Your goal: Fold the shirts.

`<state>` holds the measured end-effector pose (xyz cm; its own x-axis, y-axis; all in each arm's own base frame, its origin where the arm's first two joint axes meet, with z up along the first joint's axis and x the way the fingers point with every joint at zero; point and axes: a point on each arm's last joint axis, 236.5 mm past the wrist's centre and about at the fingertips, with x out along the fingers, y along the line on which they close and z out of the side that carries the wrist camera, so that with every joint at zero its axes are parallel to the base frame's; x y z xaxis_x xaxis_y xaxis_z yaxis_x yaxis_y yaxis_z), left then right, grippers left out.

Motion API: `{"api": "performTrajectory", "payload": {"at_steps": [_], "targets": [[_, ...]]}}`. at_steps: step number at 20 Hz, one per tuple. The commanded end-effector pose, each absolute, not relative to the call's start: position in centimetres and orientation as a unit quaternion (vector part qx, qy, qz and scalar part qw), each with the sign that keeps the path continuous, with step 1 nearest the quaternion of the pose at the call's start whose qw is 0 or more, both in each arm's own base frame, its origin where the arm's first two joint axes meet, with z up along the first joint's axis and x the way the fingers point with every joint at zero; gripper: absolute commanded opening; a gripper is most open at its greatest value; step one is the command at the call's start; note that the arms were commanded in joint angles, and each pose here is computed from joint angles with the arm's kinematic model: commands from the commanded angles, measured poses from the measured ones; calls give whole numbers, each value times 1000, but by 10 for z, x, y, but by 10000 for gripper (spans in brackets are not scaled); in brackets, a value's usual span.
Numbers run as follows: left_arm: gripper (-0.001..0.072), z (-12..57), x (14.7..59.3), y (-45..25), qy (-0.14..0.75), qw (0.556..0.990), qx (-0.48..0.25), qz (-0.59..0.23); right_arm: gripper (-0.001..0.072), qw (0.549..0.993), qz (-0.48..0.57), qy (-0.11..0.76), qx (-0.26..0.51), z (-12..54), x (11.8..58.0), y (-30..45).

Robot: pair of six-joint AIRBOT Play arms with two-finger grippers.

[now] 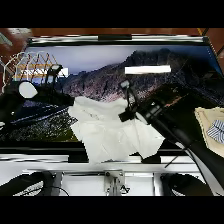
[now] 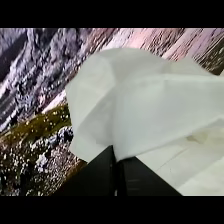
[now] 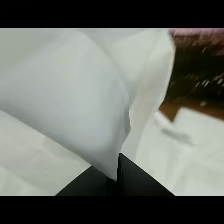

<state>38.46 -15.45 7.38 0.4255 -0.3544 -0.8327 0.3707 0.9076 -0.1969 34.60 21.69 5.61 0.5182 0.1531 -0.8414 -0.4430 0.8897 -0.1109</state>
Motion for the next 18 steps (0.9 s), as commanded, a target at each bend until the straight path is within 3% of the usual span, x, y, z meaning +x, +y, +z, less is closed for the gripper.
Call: {"api": "performTrajectory", "payload": {"at_steps": [1,4,6,12,18], "targets": [[47,170,390,-172,409,877,0,-252,75,923,127,352,-86,185,367,197],[47,261,366,-200,319,898,-1,-303,75,929,96,357,-10,232,355,177],[46,275,352,-208,304,898,5,-319,74,918,92,387,-1,233,342,172],[47,193,343,-164,441,868,34,-223,75,854,89,510,-39,189,297,165],[59,145,339,-171,501,836,21,-225,75,769,166,612,-84,125,283,211]]}}
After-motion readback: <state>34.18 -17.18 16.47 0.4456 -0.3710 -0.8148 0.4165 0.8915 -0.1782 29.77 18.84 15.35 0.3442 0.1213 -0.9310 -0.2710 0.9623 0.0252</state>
